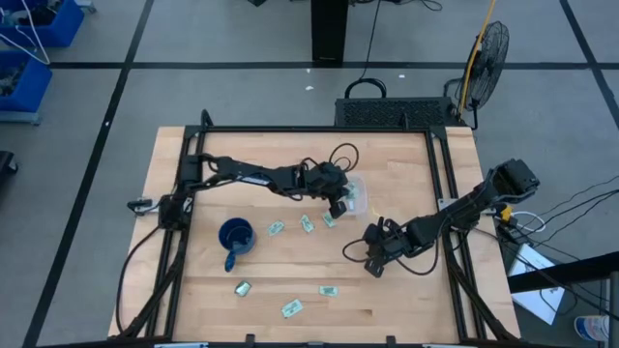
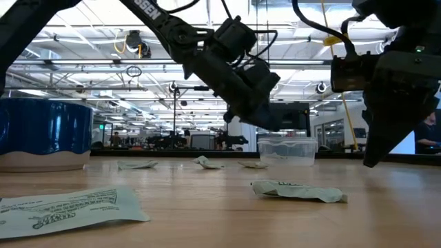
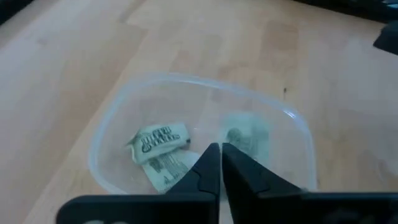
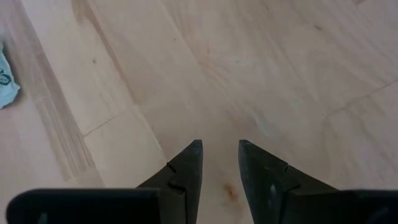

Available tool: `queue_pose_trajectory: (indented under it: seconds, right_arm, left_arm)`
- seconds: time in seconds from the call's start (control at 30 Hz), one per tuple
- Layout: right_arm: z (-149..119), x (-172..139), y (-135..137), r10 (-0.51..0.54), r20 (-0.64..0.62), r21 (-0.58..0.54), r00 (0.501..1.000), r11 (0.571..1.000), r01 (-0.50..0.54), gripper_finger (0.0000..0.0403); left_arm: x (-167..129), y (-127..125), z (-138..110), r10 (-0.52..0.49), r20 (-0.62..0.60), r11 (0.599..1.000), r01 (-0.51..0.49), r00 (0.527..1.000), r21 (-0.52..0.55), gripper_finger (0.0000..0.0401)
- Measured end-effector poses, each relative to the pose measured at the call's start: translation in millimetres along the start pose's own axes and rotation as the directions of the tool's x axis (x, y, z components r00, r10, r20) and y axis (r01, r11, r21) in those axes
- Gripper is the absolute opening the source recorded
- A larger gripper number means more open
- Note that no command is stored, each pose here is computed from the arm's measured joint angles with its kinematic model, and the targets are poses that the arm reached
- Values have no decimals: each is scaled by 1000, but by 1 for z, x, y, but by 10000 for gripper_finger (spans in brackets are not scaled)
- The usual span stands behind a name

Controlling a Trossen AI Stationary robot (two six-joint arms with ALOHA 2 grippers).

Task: Pick and place Stevia / Truvia into bins
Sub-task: Put the light green stevia packet into the transparent container

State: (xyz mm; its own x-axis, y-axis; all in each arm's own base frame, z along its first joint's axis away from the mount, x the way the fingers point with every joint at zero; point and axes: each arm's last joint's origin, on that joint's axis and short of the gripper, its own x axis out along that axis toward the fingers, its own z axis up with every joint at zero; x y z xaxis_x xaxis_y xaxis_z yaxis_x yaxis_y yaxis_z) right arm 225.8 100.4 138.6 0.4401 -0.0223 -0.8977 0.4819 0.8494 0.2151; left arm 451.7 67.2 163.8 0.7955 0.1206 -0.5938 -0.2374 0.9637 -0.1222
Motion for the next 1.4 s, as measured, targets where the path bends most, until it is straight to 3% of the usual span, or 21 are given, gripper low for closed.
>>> queue_pose_trajectory:
  seconds: [0.33, 0.47, 0.67, 0.87, 0.97, 1.03, 1.1, 1.2, 1.4]
  right_arm:
    - [0, 0, 0, 0, 2, 8, 1000, 1000, 0, 95]
    - [3, 0, 3, 26, 37, -5, 999, 1000, -26, 95]
    - [19, -3, 15, 77, 292, -156, 953, 987, -32, 95]
    - [37, -13, 40, 306, 470, -362, 828, 922, -136, 95]
    - [39, -16, 55, 461, 490, -493, 740, 846, -201, 95]
    - [34, -14, 64, 519, 478, -568, 708, 798, -202, 95]
    - [28, -6, 72, 534, 455, -616, 713, 767, -180, 95]
    - [16, 17, 84, 516, 398, -640, 758, 748, -173, 95]
    - [2, 60, 114, 484, 296, -731, 824, 670, -131, 104]
  left_arm:
    - [-12, 1, 9, 28, -4, 997, -28, 1000, 76, 75]
    - [-51, 0, 37, 35, 0, 990, -35, 999, 139, 77]
    - [-131, -2, 66, 66, 0, 975, -64, 998, 212, 76]
    - [-212, -1, 78, 175, 33, 956, -178, 984, 234, 76]
    - [-242, 0, 77, 231, 35, 950, -233, 972, 207, 76]
    - [-257, 1, 75, 267, 24, 944, -267, 963, 193, 76]
    - [-268, 2, 73, 297, 25, 939, -296, 955, 174, 76]
    - [-276, 3, 71, 306, 9, 941, -304, 952, 148, 76]
    - [-273, 2, 71, 300, 6, 945, -298, 954, 134, 76]
